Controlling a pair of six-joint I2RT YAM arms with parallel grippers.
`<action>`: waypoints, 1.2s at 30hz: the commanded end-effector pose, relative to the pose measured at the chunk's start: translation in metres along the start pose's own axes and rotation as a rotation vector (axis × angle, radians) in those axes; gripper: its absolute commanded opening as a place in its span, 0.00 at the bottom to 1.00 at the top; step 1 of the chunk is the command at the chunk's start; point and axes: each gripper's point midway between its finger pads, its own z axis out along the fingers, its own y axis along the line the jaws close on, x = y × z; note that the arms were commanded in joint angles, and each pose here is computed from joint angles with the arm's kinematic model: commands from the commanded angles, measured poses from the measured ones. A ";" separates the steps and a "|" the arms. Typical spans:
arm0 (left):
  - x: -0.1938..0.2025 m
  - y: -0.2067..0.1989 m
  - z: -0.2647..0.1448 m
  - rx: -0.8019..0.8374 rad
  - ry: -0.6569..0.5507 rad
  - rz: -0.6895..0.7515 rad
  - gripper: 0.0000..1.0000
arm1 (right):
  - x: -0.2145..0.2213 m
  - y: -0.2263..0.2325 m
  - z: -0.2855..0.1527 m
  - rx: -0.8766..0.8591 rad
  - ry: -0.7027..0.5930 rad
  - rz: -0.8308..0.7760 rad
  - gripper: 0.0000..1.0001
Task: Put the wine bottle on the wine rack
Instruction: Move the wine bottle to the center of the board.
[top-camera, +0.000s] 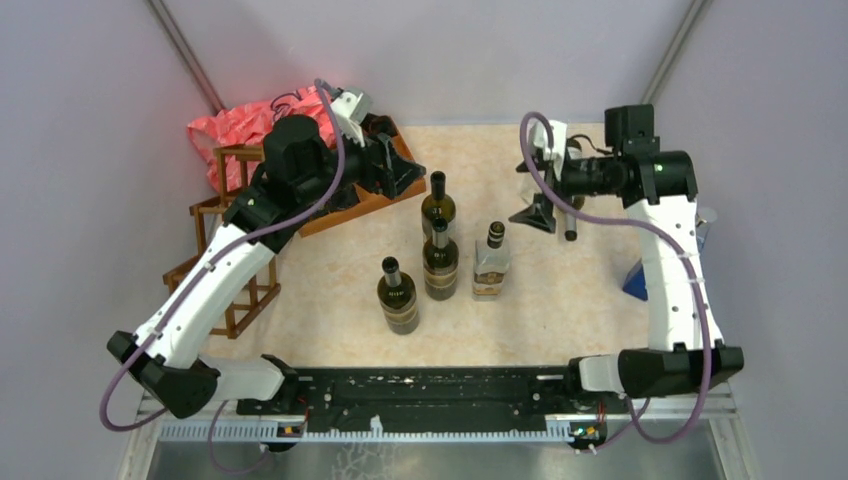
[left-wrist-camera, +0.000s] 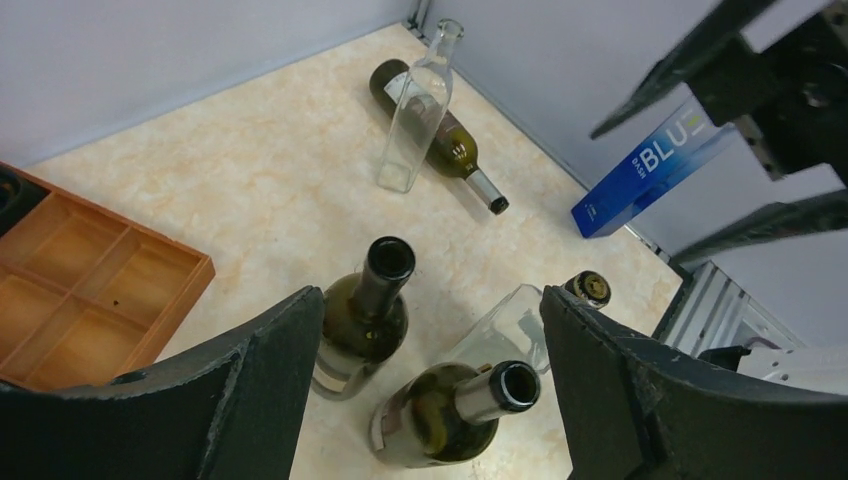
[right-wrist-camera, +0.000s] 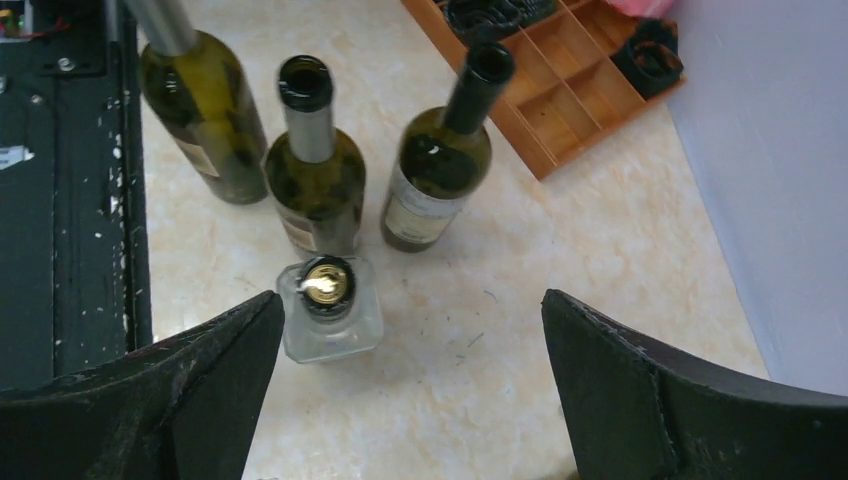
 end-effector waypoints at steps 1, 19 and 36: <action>0.008 -0.008 -0.002 0.166 0.052 0.012 0.85 | -0.013 0.043 -0.005 -0.114 -0.076 -0.153 0.99; 0.099 0.029 0.051 0.313 0.135 0.324 0.90 | 0.046 0.061 0.058 -0.227 0.091 -0.028 0.82; 0.128 0.034 0.090 0.412 0.153 0.298 0.57 | 0.054 0.067 0.072 -0.242 0.079 -0.018 0.50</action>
